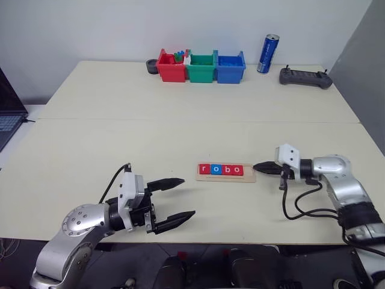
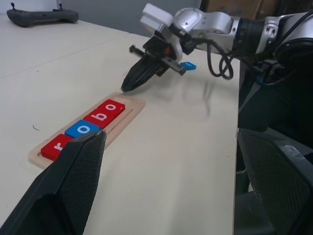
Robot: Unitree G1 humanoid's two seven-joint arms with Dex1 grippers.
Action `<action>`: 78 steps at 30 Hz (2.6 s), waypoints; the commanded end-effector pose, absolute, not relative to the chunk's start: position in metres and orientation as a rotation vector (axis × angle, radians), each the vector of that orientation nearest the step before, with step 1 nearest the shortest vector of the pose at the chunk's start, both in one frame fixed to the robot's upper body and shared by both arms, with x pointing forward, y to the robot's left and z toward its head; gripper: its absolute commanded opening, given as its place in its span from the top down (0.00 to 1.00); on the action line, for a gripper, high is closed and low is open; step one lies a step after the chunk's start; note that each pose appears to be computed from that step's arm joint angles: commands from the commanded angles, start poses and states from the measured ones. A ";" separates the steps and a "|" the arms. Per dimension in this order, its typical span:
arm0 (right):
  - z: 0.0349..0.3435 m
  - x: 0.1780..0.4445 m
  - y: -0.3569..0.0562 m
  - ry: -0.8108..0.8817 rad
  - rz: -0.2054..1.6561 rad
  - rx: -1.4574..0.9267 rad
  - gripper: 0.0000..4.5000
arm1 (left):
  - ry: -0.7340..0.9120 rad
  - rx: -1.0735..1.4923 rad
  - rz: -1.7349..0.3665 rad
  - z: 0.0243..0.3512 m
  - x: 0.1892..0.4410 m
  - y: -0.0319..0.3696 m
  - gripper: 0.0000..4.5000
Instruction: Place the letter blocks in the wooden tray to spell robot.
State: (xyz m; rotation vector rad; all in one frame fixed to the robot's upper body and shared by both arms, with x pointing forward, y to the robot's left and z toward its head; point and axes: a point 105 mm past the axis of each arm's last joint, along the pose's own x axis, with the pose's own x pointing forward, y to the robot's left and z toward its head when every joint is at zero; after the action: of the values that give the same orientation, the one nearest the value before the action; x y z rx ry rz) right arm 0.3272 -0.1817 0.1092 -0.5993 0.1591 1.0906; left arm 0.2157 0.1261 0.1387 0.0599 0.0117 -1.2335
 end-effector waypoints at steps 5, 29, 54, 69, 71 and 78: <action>0.146 0.298 -0.221 0.071 0.615 -0.439 0.99 | -0.043 0.050 -1.322 0.144 0.221 0.114 0.00; 0.100 0.243 -0.318 0.191 -0.385 -0.052 0.00 | -0.058 0.024 -1.443 0.143 0.231 0.098 0.00; 0.070 0.256 -0.294 0.311 -0.522 0.165 0.09 | -0.047 0.034 -1.397 0.144 0.228 0.104 0.00; 0.068 0.262 -0.295 0.319 -0.460 0.095 0.68 | -0.043 0.031 -1.389 0.147 0.226 0.103 0.00; 0.075 0.270 -0.277 0.313 -0.354 0.087 0.68 | -0.042 0.031 -1.388 0.147 0.226 0.103 0.00; 0.093 0.277 -0.193 0.376 0.036 0.115 0.68 | -0.039 0.037 -1.388 0.147 0.226 0.105 0.00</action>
State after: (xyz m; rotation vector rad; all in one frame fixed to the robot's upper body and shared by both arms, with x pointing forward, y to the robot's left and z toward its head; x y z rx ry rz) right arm 0.2777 -0.2089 0.0823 0.0924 0.3829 -0.0207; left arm 0.2280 0.1036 0.1364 0.0107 0.0022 -1.3814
